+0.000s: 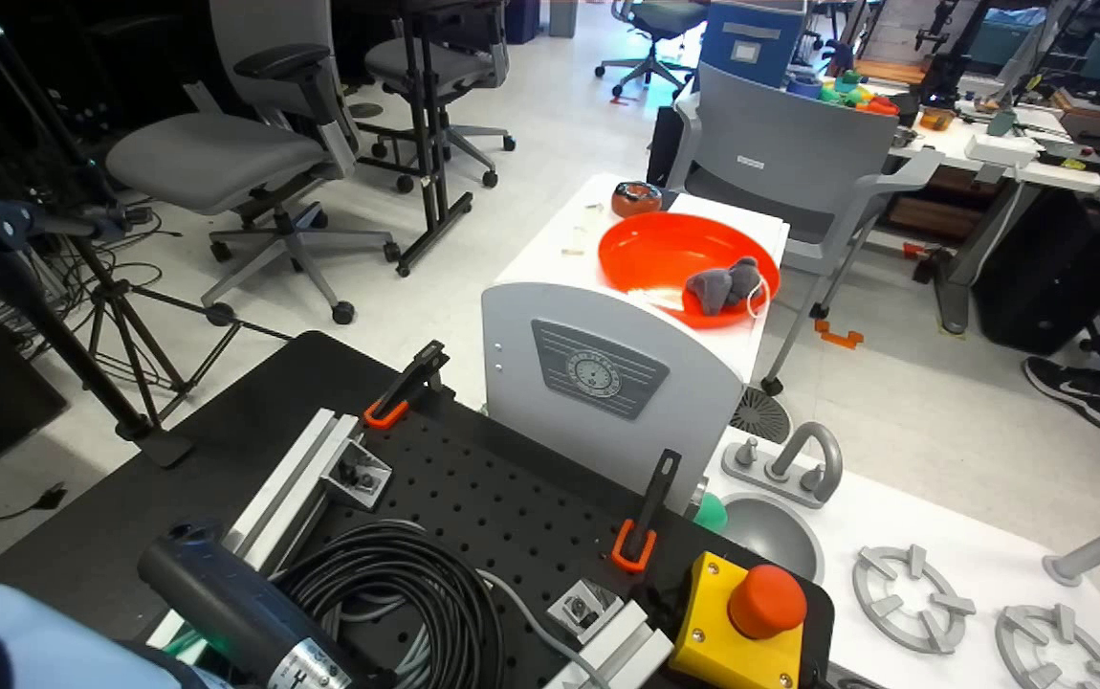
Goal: Pick up the grey toy on the plate and put it in the sink
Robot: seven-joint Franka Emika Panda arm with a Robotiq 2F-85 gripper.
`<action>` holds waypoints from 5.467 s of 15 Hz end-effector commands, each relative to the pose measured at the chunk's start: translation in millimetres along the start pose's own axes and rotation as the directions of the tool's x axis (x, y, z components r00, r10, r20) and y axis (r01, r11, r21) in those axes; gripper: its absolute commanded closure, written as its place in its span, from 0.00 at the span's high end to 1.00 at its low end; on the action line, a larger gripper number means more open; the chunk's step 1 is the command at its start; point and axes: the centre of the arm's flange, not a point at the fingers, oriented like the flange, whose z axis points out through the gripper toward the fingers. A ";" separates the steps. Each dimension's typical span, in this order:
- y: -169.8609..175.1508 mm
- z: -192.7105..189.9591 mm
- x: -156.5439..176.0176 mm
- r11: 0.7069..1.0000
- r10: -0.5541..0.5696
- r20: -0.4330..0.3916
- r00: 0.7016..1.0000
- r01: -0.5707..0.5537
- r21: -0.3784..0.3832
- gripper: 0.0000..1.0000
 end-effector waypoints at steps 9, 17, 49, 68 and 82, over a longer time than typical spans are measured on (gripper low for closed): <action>-21.4 29.0 10.2 0.996 0.002 0.055 0.998 0.002 -0.085 1.00; -46.6 64.5 6.2 0.992 -0.014 0.148 0.989 0.033 -0.125 1.00; -53.4 107.0 28.0 0.953 -0.082 0.034 0.996 0.089 -0.288 1.00; -68.0 121.7 17.7 0.961 -0.192 0.145 0.971 0.215 -0.171 1.00; -47.4 120.1 21.1 0.970 -0.174 0.224 0.959 0.206 -0.127 1.00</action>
